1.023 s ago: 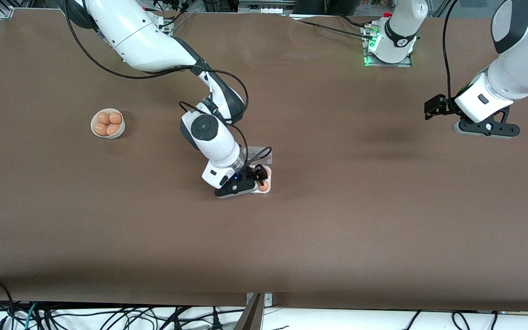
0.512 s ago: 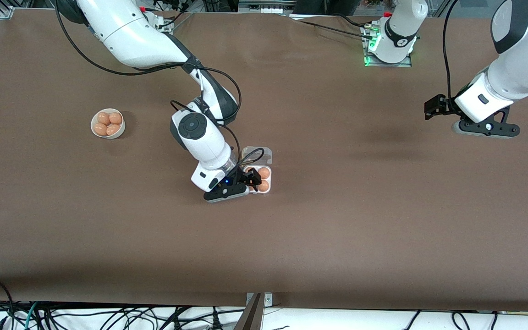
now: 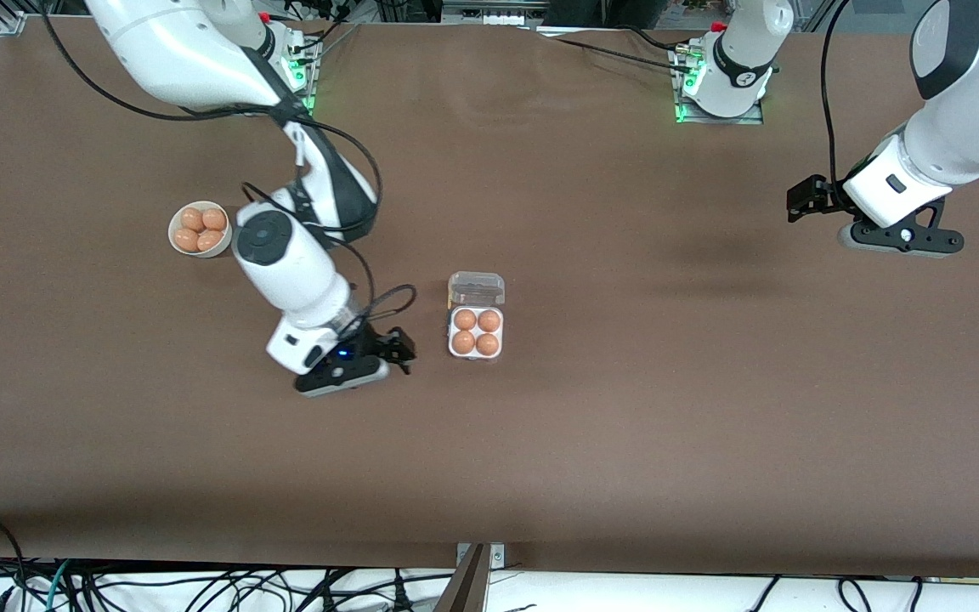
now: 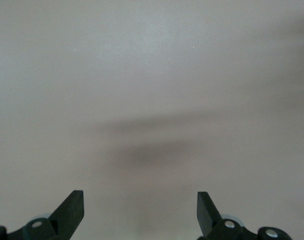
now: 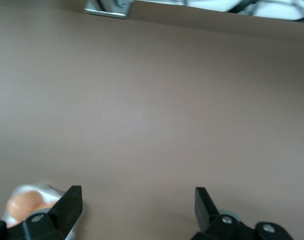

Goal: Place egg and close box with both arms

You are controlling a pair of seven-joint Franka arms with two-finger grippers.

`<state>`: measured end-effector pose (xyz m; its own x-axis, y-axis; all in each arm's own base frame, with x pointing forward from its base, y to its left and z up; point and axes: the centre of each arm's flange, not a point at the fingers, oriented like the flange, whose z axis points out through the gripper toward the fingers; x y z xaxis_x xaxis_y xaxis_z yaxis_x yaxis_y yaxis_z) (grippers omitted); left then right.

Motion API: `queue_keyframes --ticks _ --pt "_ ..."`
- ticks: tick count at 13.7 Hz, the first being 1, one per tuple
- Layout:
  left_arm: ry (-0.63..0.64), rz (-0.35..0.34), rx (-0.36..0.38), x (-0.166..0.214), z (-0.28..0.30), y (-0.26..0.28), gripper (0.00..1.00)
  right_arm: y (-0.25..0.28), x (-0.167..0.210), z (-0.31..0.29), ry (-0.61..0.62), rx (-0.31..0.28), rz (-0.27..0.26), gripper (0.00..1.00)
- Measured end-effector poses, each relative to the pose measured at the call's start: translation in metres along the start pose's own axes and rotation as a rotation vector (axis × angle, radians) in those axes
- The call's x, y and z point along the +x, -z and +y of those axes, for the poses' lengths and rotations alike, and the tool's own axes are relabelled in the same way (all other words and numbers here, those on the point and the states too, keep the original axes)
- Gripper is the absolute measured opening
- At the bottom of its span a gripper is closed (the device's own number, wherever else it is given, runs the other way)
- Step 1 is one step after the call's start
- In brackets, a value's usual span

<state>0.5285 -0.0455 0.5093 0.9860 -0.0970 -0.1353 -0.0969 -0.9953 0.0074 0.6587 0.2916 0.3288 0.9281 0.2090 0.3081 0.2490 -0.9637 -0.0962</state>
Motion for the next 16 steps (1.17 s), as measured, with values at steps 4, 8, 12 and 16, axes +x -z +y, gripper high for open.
queue_keyframes --ticks 4,8,12,16 --pt "0.000 0.008 0.000 0.001 0.000 0.004 1.00 0.052 -0.029 0.066 -0.015 -0.091 -0.151 1.00" --pt "-0.005 0.011 0.001 0.001 0.003 0.005 1.00 0.126 -0.048 0.125 -0.096 -0.174 -0.265 1.00" --pt "-0.027 0.019 0.004 0.001 0.022 0.009 1.00 0.212 -0.067 0.173 -0.178 -0.233 -0.313 1.00" --pt "-0.067 0.022 0.009 -0.001 0.065 0.010 1.00 0.286 -0.075 0.194 -0.237 -0.254 -0.353 1.00"
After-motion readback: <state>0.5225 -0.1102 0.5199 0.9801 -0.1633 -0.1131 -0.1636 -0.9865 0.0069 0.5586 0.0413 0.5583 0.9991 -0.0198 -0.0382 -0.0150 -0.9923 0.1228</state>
